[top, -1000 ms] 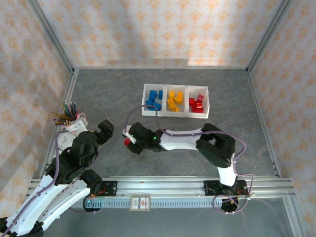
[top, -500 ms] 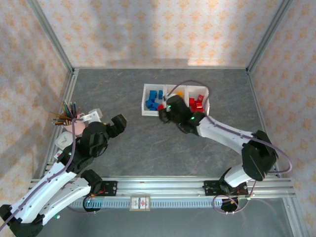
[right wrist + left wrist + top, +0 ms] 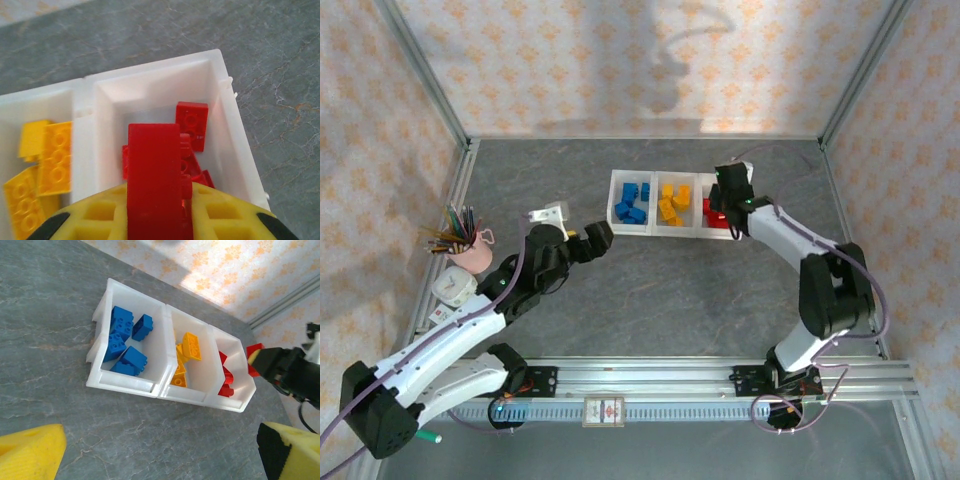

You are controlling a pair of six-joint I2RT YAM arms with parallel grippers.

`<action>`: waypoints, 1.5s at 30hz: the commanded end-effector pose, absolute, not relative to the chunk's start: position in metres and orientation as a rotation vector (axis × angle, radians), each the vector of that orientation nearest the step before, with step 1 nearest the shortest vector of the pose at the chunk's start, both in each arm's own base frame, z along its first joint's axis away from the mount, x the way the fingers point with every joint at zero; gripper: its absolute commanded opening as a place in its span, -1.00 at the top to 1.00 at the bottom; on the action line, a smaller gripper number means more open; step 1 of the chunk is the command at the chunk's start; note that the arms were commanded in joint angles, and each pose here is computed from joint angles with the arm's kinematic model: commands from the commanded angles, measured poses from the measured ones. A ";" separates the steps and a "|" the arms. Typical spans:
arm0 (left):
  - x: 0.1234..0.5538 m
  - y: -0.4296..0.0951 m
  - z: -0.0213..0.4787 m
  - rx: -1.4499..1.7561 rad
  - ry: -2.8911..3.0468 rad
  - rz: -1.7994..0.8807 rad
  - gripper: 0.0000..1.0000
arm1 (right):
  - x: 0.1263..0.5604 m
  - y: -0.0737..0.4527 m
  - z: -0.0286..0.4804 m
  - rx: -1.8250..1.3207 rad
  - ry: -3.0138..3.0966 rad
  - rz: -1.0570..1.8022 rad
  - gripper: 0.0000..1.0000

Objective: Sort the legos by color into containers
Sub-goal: Place the lego in the container, then reset both arms

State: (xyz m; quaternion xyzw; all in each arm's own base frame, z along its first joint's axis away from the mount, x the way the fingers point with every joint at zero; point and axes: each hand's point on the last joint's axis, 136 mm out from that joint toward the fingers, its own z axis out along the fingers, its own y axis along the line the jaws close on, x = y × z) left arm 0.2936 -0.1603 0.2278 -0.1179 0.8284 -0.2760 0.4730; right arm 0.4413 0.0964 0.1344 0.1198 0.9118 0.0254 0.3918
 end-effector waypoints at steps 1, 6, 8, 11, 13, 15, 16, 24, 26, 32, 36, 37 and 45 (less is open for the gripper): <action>0.300 -0.162 0.234 -0.262 1.986 -0.690 -0.98 | 0.460 0.089 0.147 0.321 2.264 -0.001 0.33; 0.301 -0.155 0.231 -0.275 1.985 -0.655 -0.98 | 0.462 0.088 0.160 0.315 2.240 -0.011 -0.19; 0.301 -0.152 0.230 -0.282 1.980 -0.643 -0.98 | 0.457 0.084 0.174 0.327 2.205 -0.006 -0.30; 0.304 -0.139 0.231 -0.306 1.961 -0.583 -0.98 | 0.444 0.071 0.198 0.360 2.134 -0.022 -0.47; 0.309 -0.123 0.231 -0.347 1.940 -0.503 -0.98 | 0.432 0.055 0.211 0.410 2.072 -0.051 -0.71; 0.316 -0.100 0.231 -0.384 1.911 -0.393 -0.98 | 0.415 0.028 0.214 0.496 2.013 -0.109 -0.98; 0.320 -0.086 0.230 -0.404 1.898 -0.322 -0.98 | 0.406 0.016 0.214 0.534 1.983 -0.141 -1.00; 0.340 0.024 0.201 -0.560 1.763 0.202 -0.98 | 0.335 -0.084 0.173 0.809 1.732 -0.382 -1.00; 0.339 0.040 0.192 -0.552 1.732 0.285 -0.98 | 0.331 -0.091 0.159 0.796 1.721 -0.390 -1.00; 0.343 0.055 0.167 -0.476 1.684 0.323 -0.99 | 0.346 -0.073 0.125 0.647 1.749 -0.270 -1.00; 0.350 0.047 0.158 -0.379 1.650 0.263 -0.99 | 0.371 -0.056 0.123 0.548 1.784 -0.198 -1.00; 0.351 0.046 0.156 -0.366 1.645 0.266 -0.99 | 0.374 -0.053 0.128 0.518 1.755 -0.173 -1.00; 0.368 0.034 0.141 -0.236 1.633 0.149 -0.99 | 0.370 -0.022 0.126 0.292 1.679 -0.035 -1.00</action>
